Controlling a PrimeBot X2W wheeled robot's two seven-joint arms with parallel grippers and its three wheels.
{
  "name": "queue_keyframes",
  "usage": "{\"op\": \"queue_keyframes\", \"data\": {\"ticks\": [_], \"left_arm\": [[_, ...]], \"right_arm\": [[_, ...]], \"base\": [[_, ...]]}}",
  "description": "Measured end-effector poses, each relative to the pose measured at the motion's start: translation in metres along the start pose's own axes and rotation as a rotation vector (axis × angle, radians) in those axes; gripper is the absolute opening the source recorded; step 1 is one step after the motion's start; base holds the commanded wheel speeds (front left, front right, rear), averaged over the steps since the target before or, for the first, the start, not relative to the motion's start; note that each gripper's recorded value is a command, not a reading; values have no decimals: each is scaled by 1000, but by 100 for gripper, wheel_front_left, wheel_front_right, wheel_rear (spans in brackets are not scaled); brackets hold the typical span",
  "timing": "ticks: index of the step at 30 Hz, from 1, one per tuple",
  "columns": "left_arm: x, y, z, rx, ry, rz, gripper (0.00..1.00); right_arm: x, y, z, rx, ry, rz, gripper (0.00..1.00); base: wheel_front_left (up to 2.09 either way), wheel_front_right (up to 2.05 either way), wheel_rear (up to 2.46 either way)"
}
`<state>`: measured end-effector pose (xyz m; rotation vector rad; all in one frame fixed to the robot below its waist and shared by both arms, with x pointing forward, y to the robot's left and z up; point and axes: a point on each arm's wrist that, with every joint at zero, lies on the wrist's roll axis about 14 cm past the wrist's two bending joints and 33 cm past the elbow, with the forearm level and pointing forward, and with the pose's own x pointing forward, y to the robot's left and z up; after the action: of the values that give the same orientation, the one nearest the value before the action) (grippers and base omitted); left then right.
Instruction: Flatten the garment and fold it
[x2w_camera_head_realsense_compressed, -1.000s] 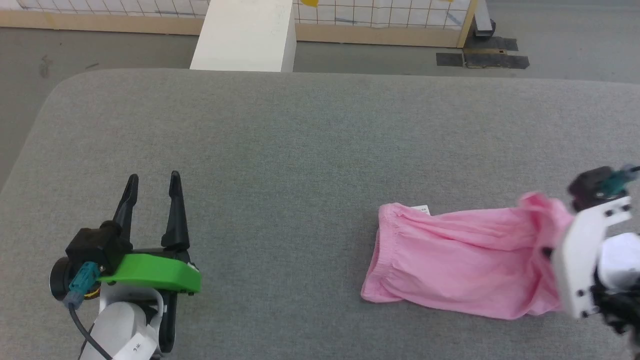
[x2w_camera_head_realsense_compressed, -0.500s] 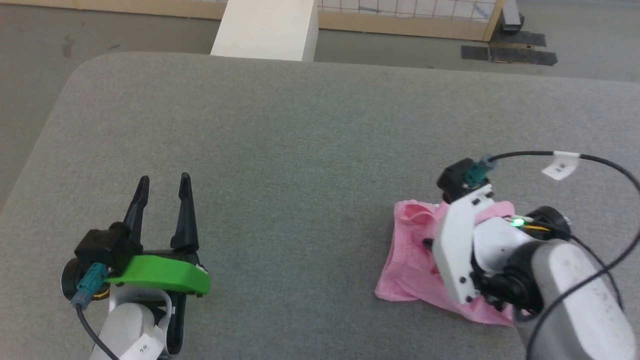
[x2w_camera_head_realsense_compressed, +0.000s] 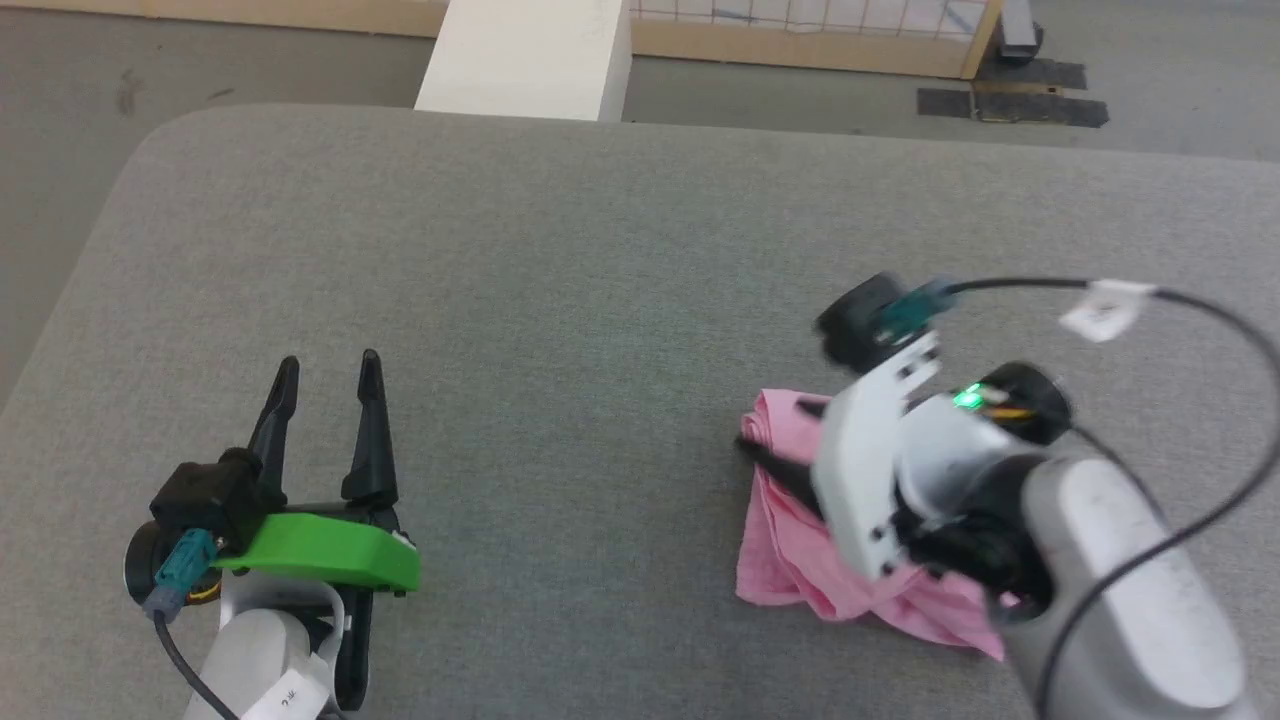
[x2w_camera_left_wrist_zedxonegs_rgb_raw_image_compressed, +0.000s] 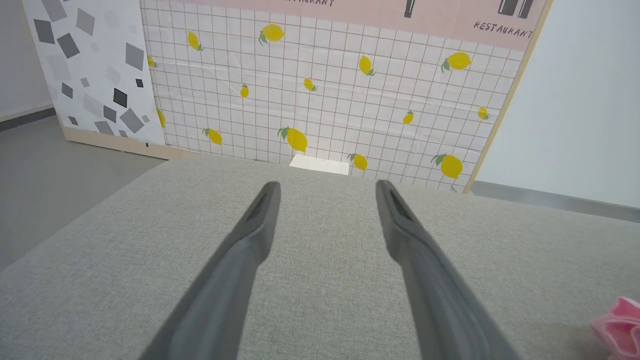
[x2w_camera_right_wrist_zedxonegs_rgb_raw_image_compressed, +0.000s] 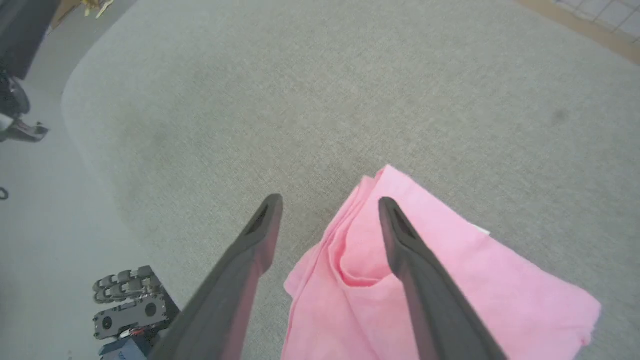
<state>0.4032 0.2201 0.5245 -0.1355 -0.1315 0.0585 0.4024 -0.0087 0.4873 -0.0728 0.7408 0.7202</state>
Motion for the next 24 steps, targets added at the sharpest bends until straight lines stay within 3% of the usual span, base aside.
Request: {"op": "queue_keyframes", "data": {"ticks": [5,9,12,18,24], "left_arm": [[3,-10,5,10,-17,-32,100],[5,-19,6,5,-23,-58,100],[7,-24,5,7,-22,-74,100],[7,-26,-3,6,1,-82,100],[4,-21,-6,10,11,-69,100]], "right_arm": [[-47,-57,32,101,-216,-162,100],[-76,-111,-3,186,-188,-350,100],[-81,-132,-44,213,-85,-433,100],[-55,-128,-99,254,77,-417,100],[-28,-96,-116,228,156,-315,100]], "base": [[0,0,0],[0,0,0],[0,0,0],[0,0,0],[0,0,0]]}}
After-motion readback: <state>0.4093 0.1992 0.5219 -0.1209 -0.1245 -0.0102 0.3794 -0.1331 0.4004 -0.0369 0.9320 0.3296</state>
